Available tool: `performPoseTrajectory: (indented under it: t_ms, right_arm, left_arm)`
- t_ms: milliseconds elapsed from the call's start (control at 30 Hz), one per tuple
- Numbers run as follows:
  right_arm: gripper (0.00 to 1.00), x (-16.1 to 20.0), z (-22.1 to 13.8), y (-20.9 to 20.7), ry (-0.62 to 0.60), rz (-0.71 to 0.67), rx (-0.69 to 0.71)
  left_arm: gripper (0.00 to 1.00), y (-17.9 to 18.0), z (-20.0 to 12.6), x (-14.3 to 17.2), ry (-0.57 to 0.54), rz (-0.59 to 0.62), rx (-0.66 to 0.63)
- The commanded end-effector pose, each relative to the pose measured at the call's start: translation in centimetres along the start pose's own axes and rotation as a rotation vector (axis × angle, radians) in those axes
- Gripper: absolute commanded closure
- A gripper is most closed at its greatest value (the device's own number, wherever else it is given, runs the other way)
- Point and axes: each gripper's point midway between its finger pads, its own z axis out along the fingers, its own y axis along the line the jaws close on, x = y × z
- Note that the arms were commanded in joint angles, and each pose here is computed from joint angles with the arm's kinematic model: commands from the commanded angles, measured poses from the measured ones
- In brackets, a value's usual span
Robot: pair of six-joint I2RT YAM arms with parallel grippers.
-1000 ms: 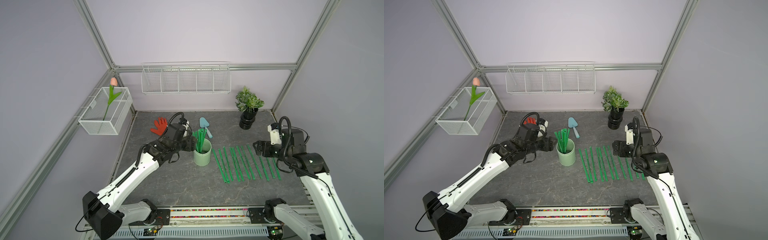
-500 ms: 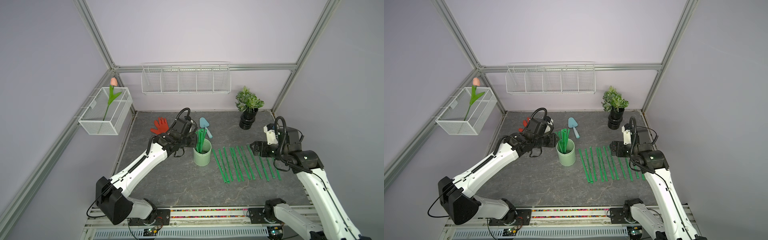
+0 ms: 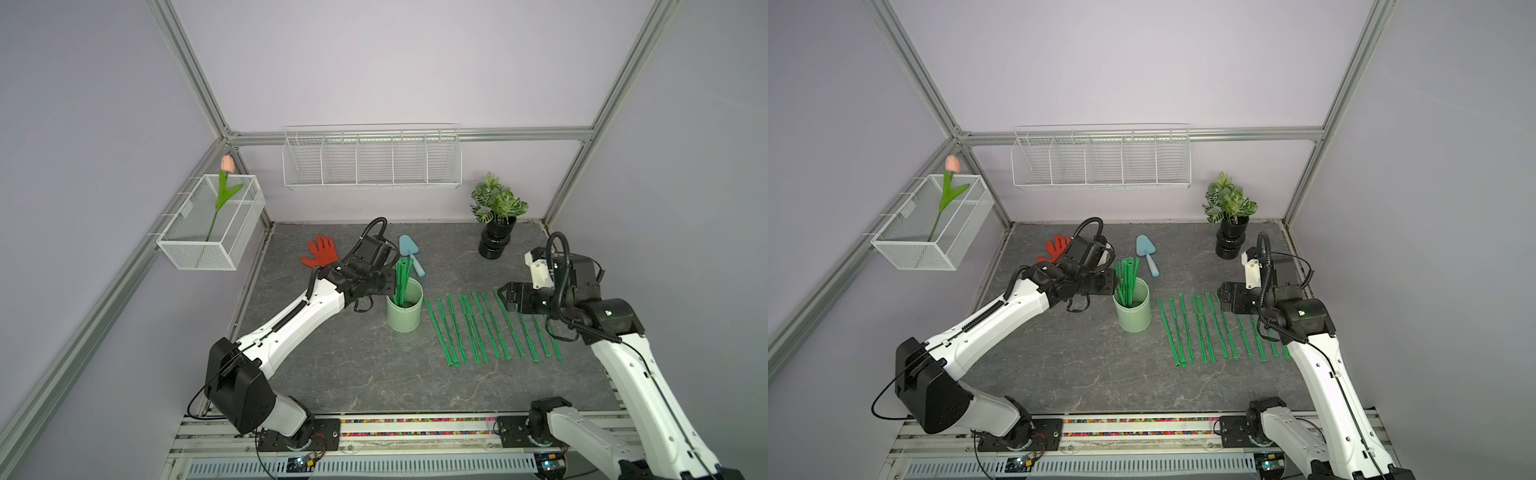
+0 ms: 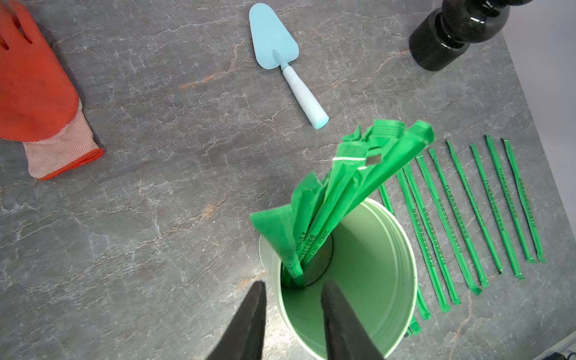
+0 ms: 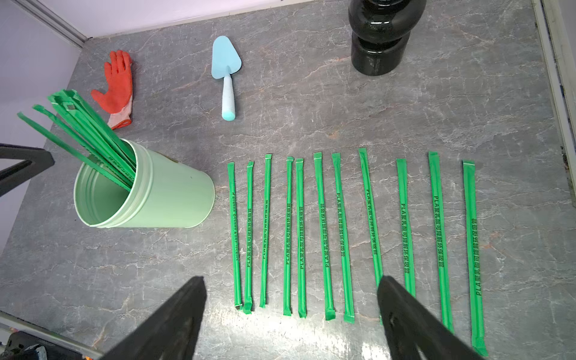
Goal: Take the straws out of the storage container
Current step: Pick up the straw from the container.
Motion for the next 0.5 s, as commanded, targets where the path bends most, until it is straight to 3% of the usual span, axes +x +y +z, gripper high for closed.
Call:
performPoseTrajectory:
  t_ms: [0,467]
  right_arm:
    - [0.11,-0.2,0.0,0.5,-0.001,-0.016,-0.022]
    - [0.11,0.1,0.2,0.1,0.016,-0.022,-0.002]
  left_arm:
    - [0.67,0.3,0.1,-1.1,-0.013,-0.036,-0.028]
    - [0.78,0.2,1.4,-1.1,0.043,-0.032,-0.043]
